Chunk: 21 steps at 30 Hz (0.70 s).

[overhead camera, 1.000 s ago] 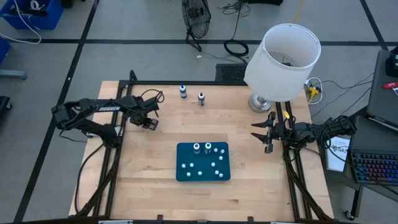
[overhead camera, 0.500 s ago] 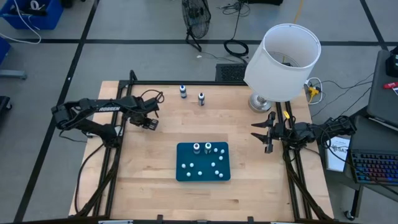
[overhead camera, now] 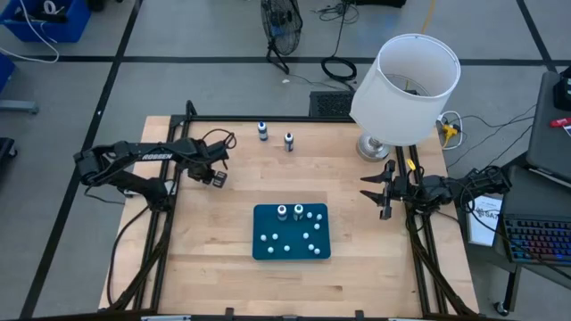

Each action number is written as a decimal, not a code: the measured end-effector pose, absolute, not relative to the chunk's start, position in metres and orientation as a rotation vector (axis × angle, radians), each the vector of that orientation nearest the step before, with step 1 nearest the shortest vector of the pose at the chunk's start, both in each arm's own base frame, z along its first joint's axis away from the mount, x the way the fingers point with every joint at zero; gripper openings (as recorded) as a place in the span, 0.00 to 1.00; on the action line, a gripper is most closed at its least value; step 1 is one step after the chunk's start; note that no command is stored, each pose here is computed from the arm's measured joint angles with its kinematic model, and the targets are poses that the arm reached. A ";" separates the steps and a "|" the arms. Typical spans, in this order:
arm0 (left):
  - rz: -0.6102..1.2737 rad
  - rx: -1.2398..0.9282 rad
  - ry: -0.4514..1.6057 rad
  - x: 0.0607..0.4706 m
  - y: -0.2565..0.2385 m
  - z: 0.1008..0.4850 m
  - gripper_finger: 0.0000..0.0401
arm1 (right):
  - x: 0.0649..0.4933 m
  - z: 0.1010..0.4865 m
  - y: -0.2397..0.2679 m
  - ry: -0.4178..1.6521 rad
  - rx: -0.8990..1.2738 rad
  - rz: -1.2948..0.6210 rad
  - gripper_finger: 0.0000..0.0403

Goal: Pick & Place food coloring
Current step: Put the small purple food coloring bottle into the blue bin

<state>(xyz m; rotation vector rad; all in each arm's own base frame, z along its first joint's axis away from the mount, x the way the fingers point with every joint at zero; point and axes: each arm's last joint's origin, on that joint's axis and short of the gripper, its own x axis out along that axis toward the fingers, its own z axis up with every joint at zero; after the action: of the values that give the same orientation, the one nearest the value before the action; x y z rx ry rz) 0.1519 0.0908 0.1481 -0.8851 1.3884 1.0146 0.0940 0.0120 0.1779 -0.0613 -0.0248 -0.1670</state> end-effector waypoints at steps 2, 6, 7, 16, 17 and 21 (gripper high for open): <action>0.990 -0.872 1.396 0.153 0.090 0.148 0.18 | 0.094 0.178 0.012 -0.025 -0.061 -0.167 0.41; 0.880 -0.859 1.412 0.161 0.080 0.150 0.18 | 0.094 0.178 0.012 -0.025 -0.061 -0.167 0.41; 0.851 -0.843 1.412 0.165 0.076 0.152 0.18 | 0.094 0.178 0.012 -0.025 -0.061 -0.167 0.41; 0.549 -0.641 1.214 0.230 0.009 0.222 0.18 | 0.094 0.178 0.012 -0.025 -0.061 -0.167 0.41; 0.514 -0.622 1.175 0.236 -0.002 0.235 0.18 | 0.094 0.178 0.012 -0.025 -0.061 -0.167 0.41; 0.388 -0.521 1.031 0.260 -0.042 0.278 0.18 | 0.094 0.178 0.012 -0.025 -0.061 -0.167 0.41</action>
<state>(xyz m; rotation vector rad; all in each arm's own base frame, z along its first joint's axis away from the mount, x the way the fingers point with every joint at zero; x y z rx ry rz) 0.2605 -0.0423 0.2782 -0.5207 1.0312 0.3880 0.0940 0.0120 0.1779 -0.0611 -0.0246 -0.1666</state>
